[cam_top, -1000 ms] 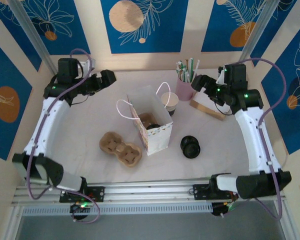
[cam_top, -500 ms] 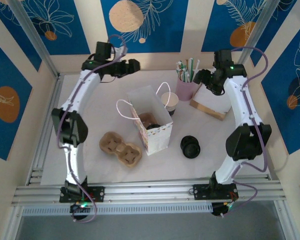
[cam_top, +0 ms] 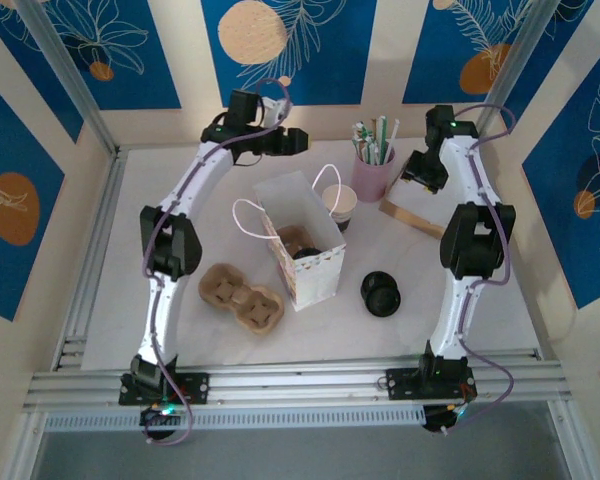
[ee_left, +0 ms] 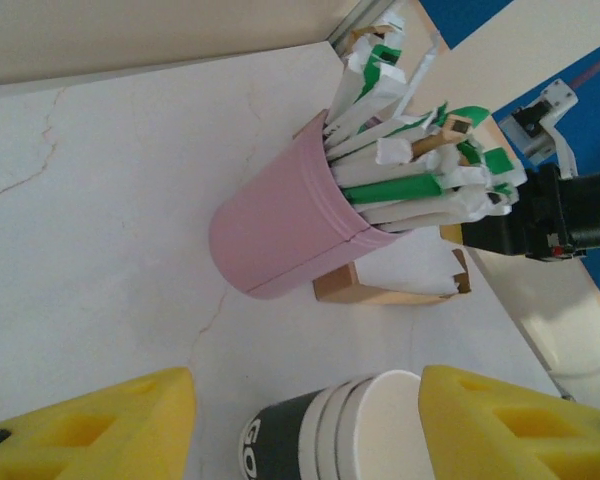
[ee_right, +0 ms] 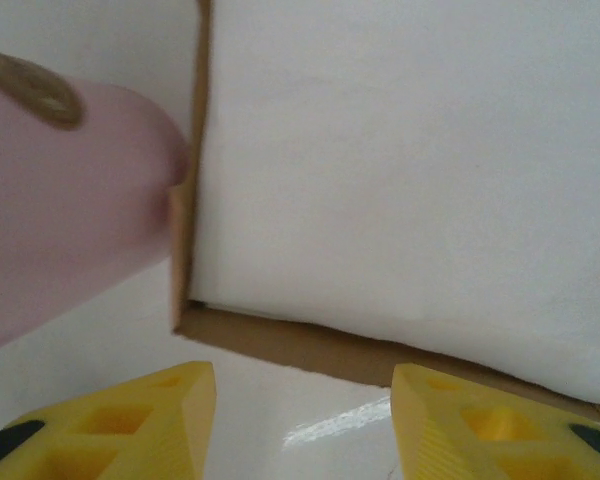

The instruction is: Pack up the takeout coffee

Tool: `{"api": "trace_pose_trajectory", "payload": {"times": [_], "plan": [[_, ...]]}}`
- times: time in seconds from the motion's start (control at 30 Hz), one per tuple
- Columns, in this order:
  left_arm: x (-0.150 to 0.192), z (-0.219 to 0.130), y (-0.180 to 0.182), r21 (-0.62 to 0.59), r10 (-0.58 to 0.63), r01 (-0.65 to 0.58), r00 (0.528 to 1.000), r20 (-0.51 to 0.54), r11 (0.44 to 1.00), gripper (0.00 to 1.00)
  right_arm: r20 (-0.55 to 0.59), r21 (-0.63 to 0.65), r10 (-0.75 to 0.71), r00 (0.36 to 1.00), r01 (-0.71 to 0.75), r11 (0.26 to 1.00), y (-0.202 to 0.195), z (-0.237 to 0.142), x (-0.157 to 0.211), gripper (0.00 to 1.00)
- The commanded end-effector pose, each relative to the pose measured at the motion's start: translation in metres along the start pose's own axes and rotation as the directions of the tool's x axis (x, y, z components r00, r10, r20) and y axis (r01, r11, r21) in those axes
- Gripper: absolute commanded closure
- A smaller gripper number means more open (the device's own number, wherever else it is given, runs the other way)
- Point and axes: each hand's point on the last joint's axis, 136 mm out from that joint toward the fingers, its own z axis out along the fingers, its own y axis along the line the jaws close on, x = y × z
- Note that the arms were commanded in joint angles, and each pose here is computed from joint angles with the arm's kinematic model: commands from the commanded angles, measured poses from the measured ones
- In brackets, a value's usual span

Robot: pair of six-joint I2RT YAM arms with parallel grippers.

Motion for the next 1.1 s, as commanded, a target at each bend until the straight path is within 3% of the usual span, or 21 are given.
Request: {"api": "trace_pose_trajectory", "payload": {"times": [0.0, 0.17, 0.23, 0.53, 0.7, 1.07], "plan": [[0.005, 0.021, -0.011, 0.055, 0.084, -0.084, 0.996, -0.007, 0.995, 0.42, -0.024, 0.021, -0.008, 1.000, 0.008, 1.000, -0.007, 0.001, -0.002, 0.50], [0.016, 0.044, -0.012, 0.064, 0.128, -0.127, 0.992, -0.018, 0.990, 0.43, -0.085, 0.013, -0.027, 0.996, 0.028, 1.000, -0.004, 0.025, 0.000, 0.53], [0.019, 0.049, -0.010, 0.067, 0.128, -0.127, 0.992, -0.020, 0.990, 0.45, -0.110, 0.017, -0.035, 0.993, 0.037, 0.999, -0.004, 0.034, 0.002, 0.58], [0.032, 0.068, -0.012, 0.071, 0.195, -0.192, 0.980, -0.035, 0.979, 0.47, -0.177, 0.027, -0.061, 0.982, 0.067, 0.997, -0.002, 0.064, 0.003, 0.57], [0.033, 0.071, -0.020, 0.092, 0.244, -0.240, 0.969, -0.029, 0.966, 0.47, -0.216, 0.041, -0.078, 0.973, 0.088, 0.995, -0.003, 0.079, 0.005, 0.52], [0.026, 0.067, -0.036, 0.094, 0.330, -0.329, 0.944, -0.001, 0.940, 0.47, -0.245, 0.066, -0.095, 0.965, 0.115, 0.991, -0.008, 0.096, 0.009, 0.54]]}}
